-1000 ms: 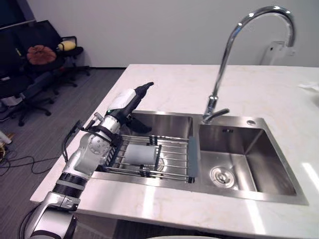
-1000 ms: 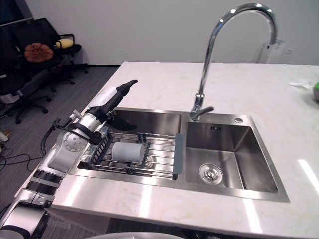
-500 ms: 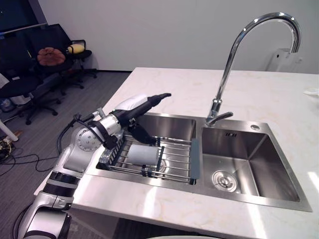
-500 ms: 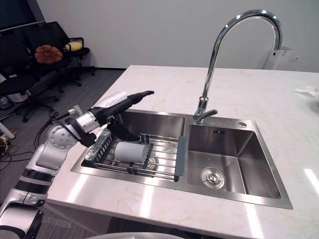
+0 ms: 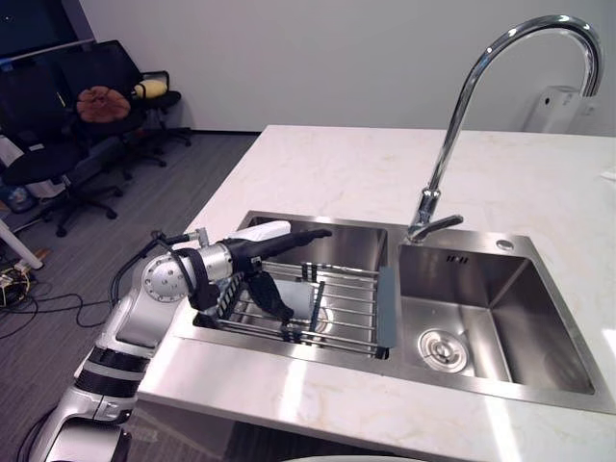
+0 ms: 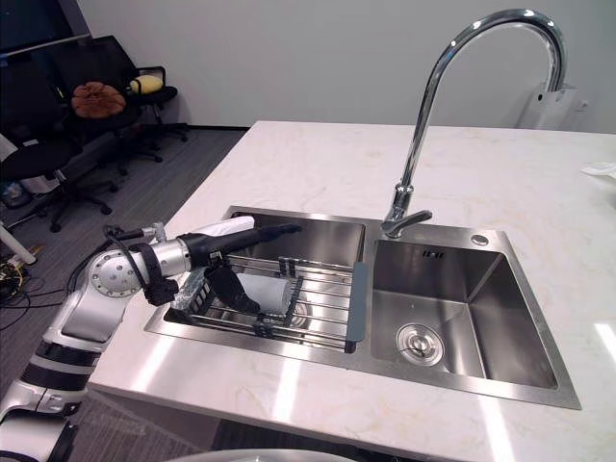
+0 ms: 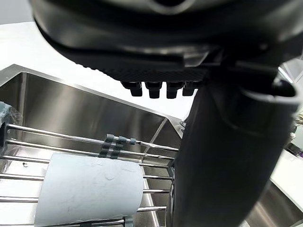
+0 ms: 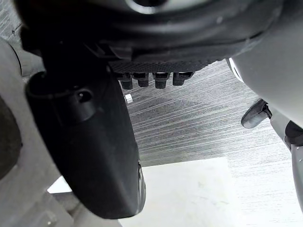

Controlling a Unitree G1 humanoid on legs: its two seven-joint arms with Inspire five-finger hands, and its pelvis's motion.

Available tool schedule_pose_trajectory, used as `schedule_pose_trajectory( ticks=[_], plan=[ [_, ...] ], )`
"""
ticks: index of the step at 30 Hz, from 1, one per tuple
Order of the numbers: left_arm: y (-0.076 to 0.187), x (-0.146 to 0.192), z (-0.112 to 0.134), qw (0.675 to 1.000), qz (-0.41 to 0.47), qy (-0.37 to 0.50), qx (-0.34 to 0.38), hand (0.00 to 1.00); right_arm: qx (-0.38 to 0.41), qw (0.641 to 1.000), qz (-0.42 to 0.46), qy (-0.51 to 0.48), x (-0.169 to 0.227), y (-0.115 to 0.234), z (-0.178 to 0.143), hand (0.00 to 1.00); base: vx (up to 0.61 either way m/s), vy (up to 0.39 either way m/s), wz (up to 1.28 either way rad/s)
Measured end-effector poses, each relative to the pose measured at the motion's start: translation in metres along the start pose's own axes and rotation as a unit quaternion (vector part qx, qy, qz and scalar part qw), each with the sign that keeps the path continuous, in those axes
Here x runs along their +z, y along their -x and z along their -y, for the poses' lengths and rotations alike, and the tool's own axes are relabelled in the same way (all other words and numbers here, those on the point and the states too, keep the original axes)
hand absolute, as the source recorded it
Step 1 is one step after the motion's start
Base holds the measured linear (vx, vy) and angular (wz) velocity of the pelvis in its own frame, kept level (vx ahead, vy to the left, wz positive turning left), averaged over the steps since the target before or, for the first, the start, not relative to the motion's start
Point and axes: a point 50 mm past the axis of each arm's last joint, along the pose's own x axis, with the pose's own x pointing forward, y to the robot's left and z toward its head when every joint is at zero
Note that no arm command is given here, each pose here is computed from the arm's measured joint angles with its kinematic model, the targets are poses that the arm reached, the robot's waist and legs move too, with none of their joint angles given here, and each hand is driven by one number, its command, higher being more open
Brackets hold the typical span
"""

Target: Walk over to the sink, pick up the cup, carry it to the dishwasher, place the cup inside the dishwasher, then close the dishwasher door

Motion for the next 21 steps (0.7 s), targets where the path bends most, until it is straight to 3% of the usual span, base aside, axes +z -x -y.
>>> schedule_pose_trajectory(
  ticks=[11,18,21],
  plan=[
    [-0.006,-0.009,0.028,0.997,-0.007,0.039,0.061,1.00,-0.005,1.000,-0.005,0.002,-0.003,0.000,0.000,1.00,-0.04,-0.015,-0.04],
    [-0.025,-0.035,0.060,0.994,-0.073,0.066,0.057,1.00,-0.001,1.000,-0.010,0.022,-0.001,-0.002,-0.005,1.00,-0.02,-0.023,-0.04],
    [-0.024,-0.043,0.061,0.990,-0.092,0.072,0.081,1.00,-0.001,1.000,-0.012,0.027,-0.001,-0.002,-0.006,1.00,-0.04,-0.019,-0.05]
  ],
)
